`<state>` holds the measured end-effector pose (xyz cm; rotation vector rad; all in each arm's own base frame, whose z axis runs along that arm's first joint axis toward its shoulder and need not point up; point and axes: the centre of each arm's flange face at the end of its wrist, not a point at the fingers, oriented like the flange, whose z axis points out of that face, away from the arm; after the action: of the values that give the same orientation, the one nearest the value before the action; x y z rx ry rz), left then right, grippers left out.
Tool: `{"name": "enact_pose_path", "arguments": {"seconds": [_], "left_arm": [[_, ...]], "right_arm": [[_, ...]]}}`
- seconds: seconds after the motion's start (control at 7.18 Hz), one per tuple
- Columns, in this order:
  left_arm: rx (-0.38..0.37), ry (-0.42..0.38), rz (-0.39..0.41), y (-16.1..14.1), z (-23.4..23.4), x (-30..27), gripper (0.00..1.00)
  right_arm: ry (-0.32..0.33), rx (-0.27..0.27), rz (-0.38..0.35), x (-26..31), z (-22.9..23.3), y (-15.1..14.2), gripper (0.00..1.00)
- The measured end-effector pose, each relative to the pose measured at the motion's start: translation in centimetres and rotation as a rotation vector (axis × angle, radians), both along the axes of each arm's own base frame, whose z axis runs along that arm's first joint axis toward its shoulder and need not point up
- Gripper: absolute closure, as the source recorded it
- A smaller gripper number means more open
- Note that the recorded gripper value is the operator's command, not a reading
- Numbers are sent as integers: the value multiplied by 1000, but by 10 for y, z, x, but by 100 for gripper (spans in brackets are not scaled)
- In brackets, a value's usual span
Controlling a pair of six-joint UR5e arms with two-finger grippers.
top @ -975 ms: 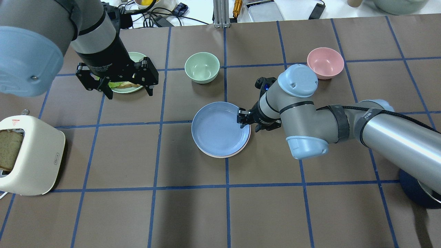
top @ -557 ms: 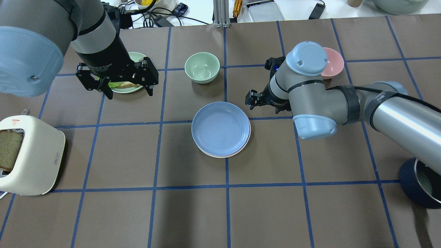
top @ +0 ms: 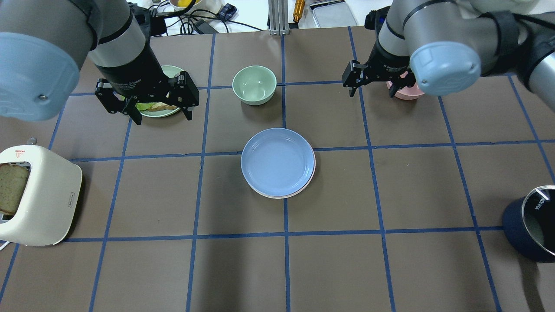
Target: Stack three plates with pink and blue
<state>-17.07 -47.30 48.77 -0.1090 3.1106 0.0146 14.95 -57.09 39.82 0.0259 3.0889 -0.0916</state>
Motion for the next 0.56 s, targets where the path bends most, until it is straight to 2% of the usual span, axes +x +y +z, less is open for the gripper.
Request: {"name": "enact_pose_path", "arguments": {"seconds": [0.28, 0.56], "left_arm": [[-1, 0, 0, 0, 0, 0, 0], [-1, 0, 0, 0, 0, 0, 0]], "right_arm": [[47, 29, 44, -16, 64, 25, 0], [66, 56, 74, -27, 92, 42, 0]]}}
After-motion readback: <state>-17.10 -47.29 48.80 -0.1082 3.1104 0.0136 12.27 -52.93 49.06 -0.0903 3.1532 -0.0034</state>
